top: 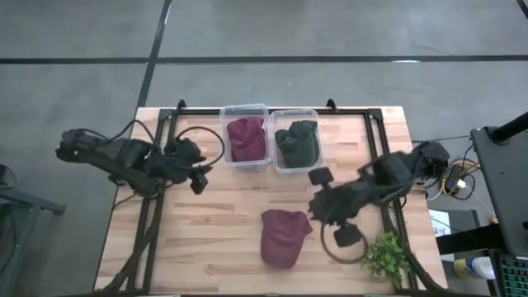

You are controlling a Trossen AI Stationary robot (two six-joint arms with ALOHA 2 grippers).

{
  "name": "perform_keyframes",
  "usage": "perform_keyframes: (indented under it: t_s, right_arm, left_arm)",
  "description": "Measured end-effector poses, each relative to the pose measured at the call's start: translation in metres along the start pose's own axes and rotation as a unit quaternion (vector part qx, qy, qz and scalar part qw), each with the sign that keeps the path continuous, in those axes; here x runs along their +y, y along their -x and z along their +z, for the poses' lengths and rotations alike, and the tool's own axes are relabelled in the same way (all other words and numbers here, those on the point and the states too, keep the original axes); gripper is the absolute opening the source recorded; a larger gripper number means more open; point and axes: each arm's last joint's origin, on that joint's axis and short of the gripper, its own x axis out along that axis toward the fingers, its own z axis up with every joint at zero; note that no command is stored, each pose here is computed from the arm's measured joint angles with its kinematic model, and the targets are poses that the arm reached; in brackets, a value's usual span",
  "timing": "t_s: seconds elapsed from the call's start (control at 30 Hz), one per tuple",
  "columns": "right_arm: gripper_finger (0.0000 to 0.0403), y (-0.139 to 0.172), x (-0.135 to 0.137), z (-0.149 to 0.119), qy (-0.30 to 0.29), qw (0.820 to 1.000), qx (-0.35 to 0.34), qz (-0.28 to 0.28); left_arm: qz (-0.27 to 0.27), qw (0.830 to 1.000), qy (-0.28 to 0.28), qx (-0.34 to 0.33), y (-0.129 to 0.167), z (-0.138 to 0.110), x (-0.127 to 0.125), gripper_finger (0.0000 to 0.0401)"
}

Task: Pick & Place hat
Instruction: Put the red cap into the left transparent bin

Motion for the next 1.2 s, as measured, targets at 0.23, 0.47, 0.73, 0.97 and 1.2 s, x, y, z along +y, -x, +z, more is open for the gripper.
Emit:
perform_keyframes:
  t_s: [0.23,0.47,0.73,0.97,1.2]
  right_arm:
    - [0.007,-0.051,0.01,-0.014,-0.018,0.998,0.06,-0.003]
    - [0.0071,-0.093,0.016,-0.024,-0.027,0.997,0.063,0.02]
    - [0.0112,-0.123,0.019,-0.033,-0.029,0.998,0.05,0.023]
    - [0.0175,-0.147,0.021,-0.046,-0.028,0.997,0.055,0.036]
    - [0.0212,-0.172,0.023,-0.063,-0.024,0.997,0.054,0.046]
  left_arm:
    - [-0.026,1.0,0.008,-0.016,-0.001,-0.016,0.01,0.0181]
    - [-0.028,0.999,0.015,-0.015,-0.003,-0.026,0.019,0.0181]
    - [-0.029,0.999,0.012,-0.013,-0.003,-0.028,0.021,0.0181]
    - [-0.03,0.999,0.007,-0.014,-0.002,-0.028,0.021,0.0181]
    - [-0.03,0.999,0.003,-0.014,-0.002,-0.028,0.022,0.0181]
